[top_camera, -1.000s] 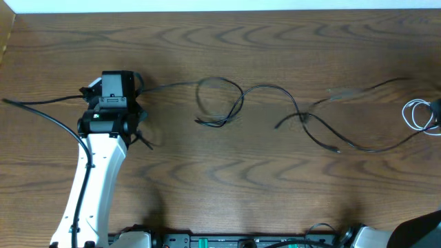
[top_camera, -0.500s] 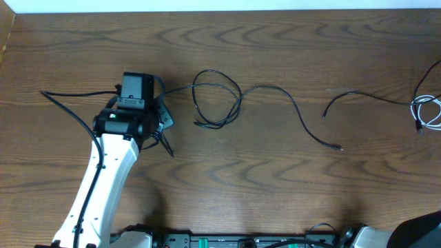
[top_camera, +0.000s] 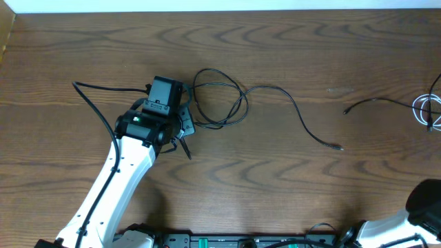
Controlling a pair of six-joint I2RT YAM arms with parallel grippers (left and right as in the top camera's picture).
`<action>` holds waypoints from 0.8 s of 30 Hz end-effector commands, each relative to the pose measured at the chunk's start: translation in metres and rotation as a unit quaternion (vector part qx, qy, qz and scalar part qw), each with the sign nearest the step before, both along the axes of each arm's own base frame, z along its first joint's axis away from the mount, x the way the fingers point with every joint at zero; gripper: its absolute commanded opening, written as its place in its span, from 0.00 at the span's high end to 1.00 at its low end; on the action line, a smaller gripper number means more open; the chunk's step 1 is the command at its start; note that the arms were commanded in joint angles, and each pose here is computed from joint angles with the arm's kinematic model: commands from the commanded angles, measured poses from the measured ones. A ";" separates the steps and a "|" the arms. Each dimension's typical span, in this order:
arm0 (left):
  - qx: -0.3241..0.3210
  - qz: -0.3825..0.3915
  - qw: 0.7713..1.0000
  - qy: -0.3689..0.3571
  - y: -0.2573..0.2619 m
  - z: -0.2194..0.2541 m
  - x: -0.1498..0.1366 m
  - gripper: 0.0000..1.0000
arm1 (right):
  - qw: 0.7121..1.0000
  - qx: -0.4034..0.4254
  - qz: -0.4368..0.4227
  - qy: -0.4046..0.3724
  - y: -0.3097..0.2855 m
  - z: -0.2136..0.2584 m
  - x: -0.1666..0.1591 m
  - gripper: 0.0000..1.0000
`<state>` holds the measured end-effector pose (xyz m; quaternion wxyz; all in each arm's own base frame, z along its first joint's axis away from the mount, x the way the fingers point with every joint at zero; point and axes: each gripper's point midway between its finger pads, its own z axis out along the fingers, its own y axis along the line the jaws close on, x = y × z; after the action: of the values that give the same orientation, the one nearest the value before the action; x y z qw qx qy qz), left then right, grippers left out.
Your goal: Untangle cables
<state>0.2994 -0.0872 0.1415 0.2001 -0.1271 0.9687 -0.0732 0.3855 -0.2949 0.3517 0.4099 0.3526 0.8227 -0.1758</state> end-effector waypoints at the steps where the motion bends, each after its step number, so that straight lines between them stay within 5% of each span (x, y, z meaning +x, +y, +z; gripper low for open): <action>1: 0.005 -0.010 1.000 -0.008 0.000 0.005 0.000 0.92 | 0.998 -0.020 -0.051 0.016 -0.011 0.018 -0.018 0.99; 7: 0.008 -0.010 1.000 0.004 0.000 -0.003 0.001 0.92 | 0.995 0.009 -0.080 0.060 -0.013 -0.014 -0.029 0.99; 16: 0.010 -0.010 1.000 0.011 0.000 -0.006 -0.001 0.92 | 0.972 0.138 -0.020 0.187 0.019 -0.179 -0.034 0.91; 17: 0.011 -0.010 1.000 0.013 0.000 -0.006 -0.002 0.92 | 0.970 0.143 -0.020 0.194 0.021 -0.189 -0.036 0.87; 19: 0.011 -0.010 1.000 0.013 0.000 -0.006 -0.002 0.92 | 0.970 0.156 -0.009 0.188 0.026 -0.198 -0.033 0.53; 20: 0.011 -0.010 1.000 0.013 0.000 -0.006 -0.002 0.92 | 0.970 0.168 0.006 0.174 0.032 -0.198 -0.026 0.45; 24: 0.011 -0.010 1.000 0.013 0.000 -0.006 -0.002 0.92 | 0.953 0.251 0.126 0.110 0.080 -0.191 0.008 0.33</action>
<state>0.2979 -0.0870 0.1367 0.1904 -0.1269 0.9710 -0.0688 0.3697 -0.2510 0.1502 0.2038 0.3628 0.9079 -0.0504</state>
